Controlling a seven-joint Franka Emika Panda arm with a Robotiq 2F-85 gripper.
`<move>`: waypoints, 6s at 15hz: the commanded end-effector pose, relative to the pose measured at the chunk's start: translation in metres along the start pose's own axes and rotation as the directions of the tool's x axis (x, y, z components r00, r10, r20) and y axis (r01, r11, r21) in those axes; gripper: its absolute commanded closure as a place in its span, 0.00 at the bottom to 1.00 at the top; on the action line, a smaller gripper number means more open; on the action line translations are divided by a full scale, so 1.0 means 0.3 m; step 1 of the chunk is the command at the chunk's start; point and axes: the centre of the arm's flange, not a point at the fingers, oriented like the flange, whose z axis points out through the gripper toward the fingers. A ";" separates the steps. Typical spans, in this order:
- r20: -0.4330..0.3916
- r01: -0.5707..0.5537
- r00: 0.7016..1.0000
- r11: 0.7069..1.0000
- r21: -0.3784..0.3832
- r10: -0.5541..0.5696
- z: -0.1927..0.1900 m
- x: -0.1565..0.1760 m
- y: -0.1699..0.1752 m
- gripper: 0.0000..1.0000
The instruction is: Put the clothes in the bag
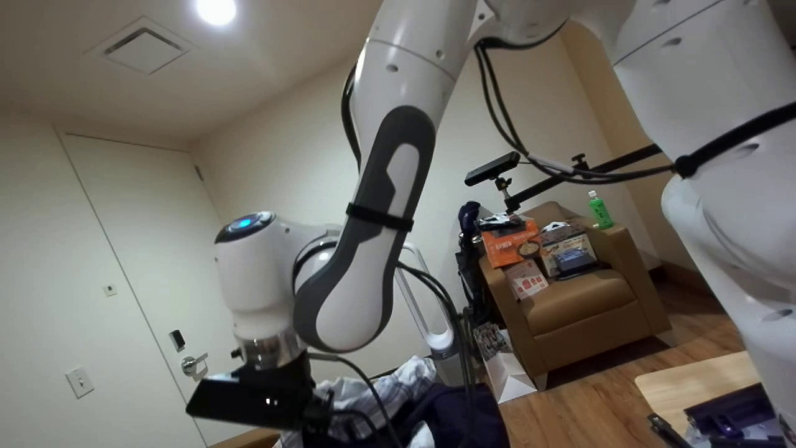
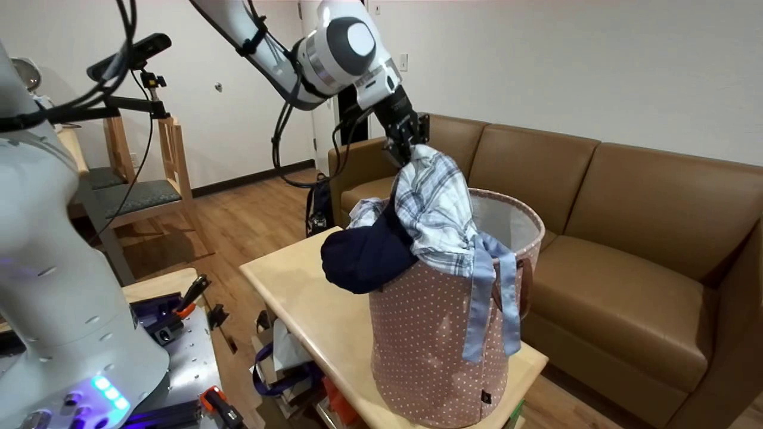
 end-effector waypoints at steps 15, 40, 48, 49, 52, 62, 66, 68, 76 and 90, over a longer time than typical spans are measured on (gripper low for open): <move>0.234 -0.304 0.901 0.916 -0.262 0.366 0.447 0.179 0.158 0.38; 0.232 0.452 0.881 0.879 -0.151 -0.413 -0.019 0.048 0.216 0.00; 0.329 0.686 0.717 0.706 -0.178 -0.614 -0.046 -0.061 0.387 0.00; 0.352 0.723 0.681 0.666 -0.183 -0.642 -0.035 -0.066 0.436 0.00; 0.364 0.739 0.668 0.634 -0.225 -0.649 0.020 -0.073 0.565 0.00; 0.304 0.658 0.744 0.732 -0.176 -0.595 0.135 -0.028 0.629 0.67; 0.192 0.599 0.800 0.777 -0.194 -0.569 0.156 -0.017 0.631 0.93; 0.128 0.579 0.815 0.784 -0.225 -0.565 0.158 -0.002 0.637 0.96; 0.024 0.419 0.908 0.905 -0.074 -0.419 -0.037 0.106 0.619 0.93; -0.221 -0.061 0.968 0.963 0.261 0.121 -0.238 0.525 0.249 0.94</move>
